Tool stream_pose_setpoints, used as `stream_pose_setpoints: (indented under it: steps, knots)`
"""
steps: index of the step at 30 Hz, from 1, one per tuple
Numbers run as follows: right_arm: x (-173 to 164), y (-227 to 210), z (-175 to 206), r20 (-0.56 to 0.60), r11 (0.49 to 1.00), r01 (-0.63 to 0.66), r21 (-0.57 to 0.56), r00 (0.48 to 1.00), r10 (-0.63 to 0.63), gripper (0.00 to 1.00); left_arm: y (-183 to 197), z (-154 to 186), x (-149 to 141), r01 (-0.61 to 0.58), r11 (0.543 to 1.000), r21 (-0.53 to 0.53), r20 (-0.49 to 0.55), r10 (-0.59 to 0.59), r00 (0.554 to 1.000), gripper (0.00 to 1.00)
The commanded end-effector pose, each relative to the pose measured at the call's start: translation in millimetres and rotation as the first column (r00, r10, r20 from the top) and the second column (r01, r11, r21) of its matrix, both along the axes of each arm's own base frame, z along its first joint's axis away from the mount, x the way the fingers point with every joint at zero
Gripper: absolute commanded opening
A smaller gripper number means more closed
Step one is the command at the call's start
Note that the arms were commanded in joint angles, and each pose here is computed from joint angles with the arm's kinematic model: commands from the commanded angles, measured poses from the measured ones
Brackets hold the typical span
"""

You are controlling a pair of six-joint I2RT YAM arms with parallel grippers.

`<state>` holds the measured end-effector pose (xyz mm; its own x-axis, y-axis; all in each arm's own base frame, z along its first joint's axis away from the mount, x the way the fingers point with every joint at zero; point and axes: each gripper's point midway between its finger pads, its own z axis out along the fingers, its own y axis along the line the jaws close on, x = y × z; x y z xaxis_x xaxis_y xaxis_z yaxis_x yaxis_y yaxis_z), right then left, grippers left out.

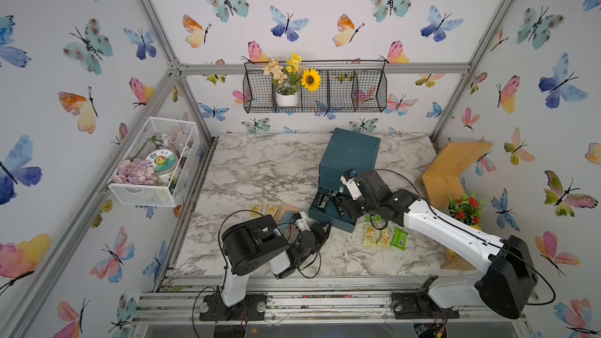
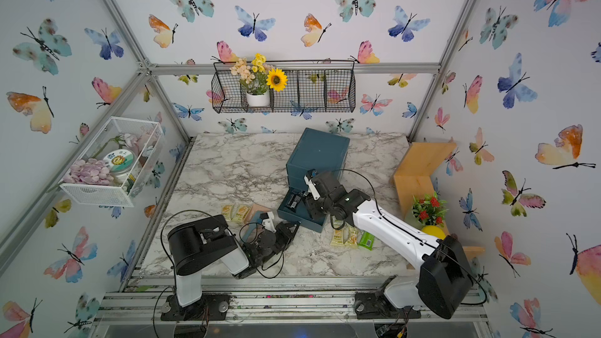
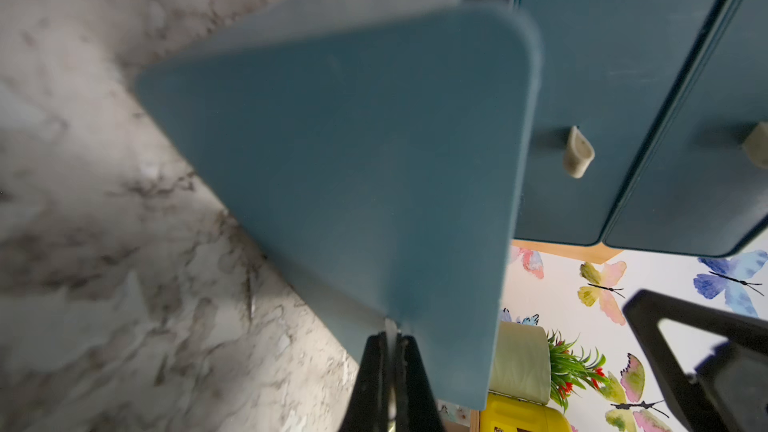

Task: Take the cookies out of the drawer
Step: Open the drawer in the storage box.

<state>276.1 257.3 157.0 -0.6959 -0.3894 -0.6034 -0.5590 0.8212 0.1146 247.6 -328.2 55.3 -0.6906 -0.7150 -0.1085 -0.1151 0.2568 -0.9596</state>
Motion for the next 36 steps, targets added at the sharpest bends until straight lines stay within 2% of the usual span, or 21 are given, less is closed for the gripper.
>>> stream_pose_setpoints:
  steps: [1,7,14,20,24,29,32,36]
  knots:
    - [-0.1,3.5,-5.2,-0.005,0.996,-0.045,-0.073,0.999,0.045,0.46,4.9,15.8,-1.9,-0.028,0.999,-0.034,0.039,0.029,0.999,0.0]
    - [-1.4,14.6,-25.9,-0.052,0.987,-0.079,-0.14,0.996,0.072,0.53,13.9,14.4,-9.1,-0.044,0.999,-0.031,0.027,0.045,0.999,0.0]
    - [2.7,23.7,-42.2,-0.074,0.974,-0.124,-0.191,0.991,0.111,0.56,13.9,10.2,-15.2,-0.039,0.999,-0.038,0.006,0.039,0.999,0.0]
    - [13.7,6.6,-54.3,-0.04,0.908,-0.19,-0.373,0.981,0.19,0.59,10.8,5.6,-22.0,-0.026,0.999,-0.044,-0.017,0.026,1.0,0.0]
    - [15.8,9.9,-52.4,-0.004,0.859,-0.297,-0.416,0.946,0.325,0.59,12.5,2.5,-22.3,-0.033,0.998,-0.049,-0.026,0.031,0.999,0.0]
    - [21.8,14.8,-43.7,0.072,0.771,-0.409,-0.487,0.862,0.502,0.61,12.8,1.1,-22.1,-0.037,0.998,-0.052,-0.031,0.036,0.999,0.0]
    - [10.5,20.3,-45.6,0.079,0.655,-0.545,-0.523,0.734,0.674,0.63,13.8,-1.8,-22.7,-0.039,0.998,-0.051,-0.041,0.037,0.998,0.0]
    - [12.3,13.4,-49.8,0.045,0.53,-0.62,-0.578,0.624,0.78,0.65,14.1,-3.3,-23.9,-0.036,0.998,-0.059,-0.047,0.033,0.998,0.0]
